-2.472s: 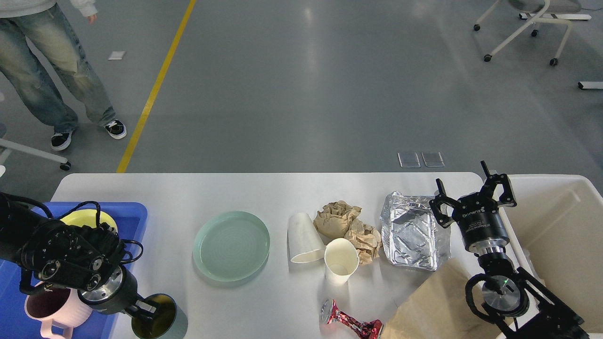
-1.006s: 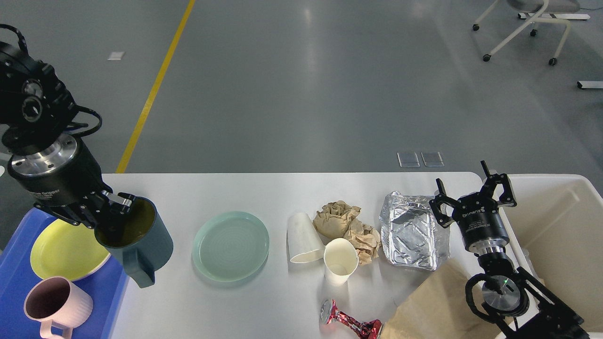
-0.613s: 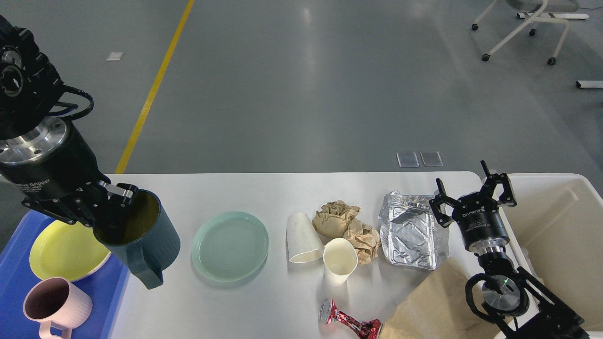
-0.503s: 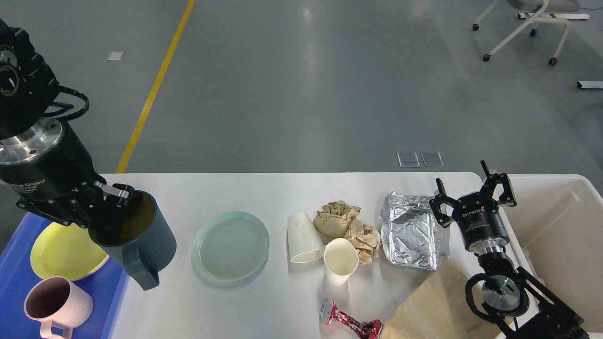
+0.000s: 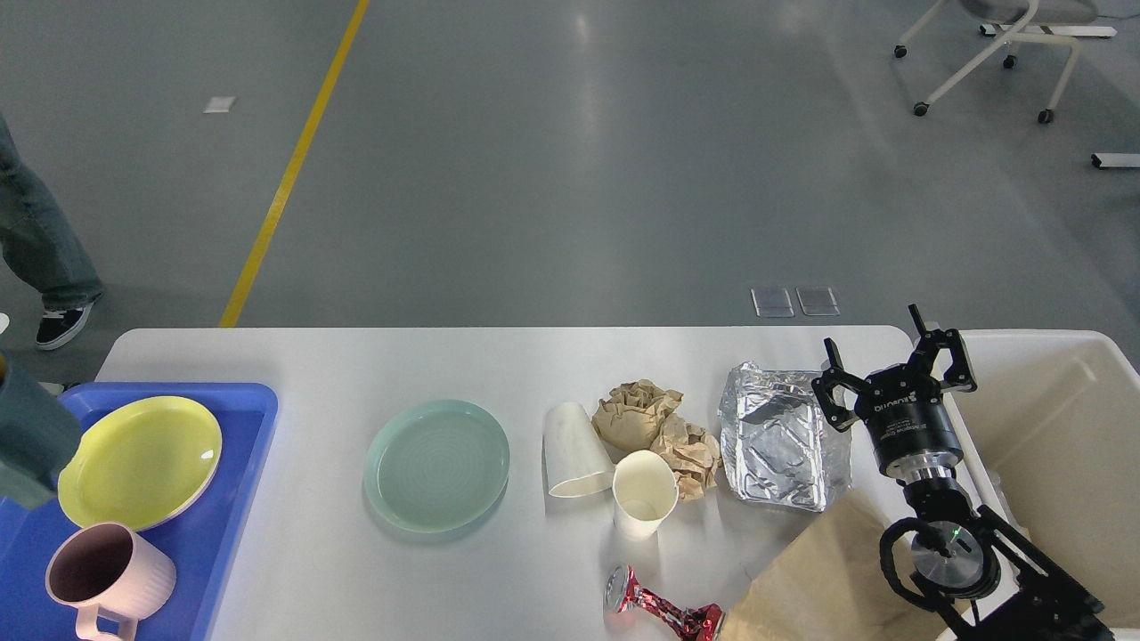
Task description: Tidy desktop
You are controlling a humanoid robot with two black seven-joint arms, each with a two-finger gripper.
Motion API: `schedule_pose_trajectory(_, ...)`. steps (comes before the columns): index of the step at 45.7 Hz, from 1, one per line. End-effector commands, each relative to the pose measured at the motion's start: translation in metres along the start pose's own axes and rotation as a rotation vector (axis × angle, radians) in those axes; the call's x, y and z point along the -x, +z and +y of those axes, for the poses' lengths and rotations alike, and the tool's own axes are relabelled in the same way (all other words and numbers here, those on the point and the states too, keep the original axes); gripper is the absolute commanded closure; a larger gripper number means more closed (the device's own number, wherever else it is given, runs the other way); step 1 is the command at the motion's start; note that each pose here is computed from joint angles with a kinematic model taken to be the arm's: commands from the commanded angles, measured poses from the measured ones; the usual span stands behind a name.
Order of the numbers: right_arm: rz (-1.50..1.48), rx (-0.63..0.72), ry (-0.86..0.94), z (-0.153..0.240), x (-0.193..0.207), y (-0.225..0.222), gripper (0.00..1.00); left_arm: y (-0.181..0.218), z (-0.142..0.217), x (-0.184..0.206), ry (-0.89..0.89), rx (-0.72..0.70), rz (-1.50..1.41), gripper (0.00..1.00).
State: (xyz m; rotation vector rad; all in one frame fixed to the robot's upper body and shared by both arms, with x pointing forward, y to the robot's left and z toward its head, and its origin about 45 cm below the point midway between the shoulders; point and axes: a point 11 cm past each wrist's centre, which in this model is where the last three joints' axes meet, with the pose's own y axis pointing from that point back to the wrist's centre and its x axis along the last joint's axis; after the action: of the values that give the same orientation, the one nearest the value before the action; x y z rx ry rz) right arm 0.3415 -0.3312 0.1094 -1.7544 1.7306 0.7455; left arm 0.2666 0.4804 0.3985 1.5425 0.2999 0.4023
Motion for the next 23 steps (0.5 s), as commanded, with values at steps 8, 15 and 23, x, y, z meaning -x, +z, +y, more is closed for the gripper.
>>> schedule_pose_trajectory(8,0.0,0.0,0.0,0.0,0.0,0.0,0.0,-0.115,-0.033,-0.004,0.056,-0.051,0.196,1.0)
schedule_pose_trajectory(15,0.0,0.0,0.0,0.0,0.0,0.0,0.0,-0.163,-0.047,0.003,0.083,-0.089,0.288,0.99)
schedule_pose_trajectory(23,0.001,0.0,-0.001,0.0,0.0,0.0,0.0,-0.193,-0.074,0.021,0.06,-0.093,0.35,0.99)
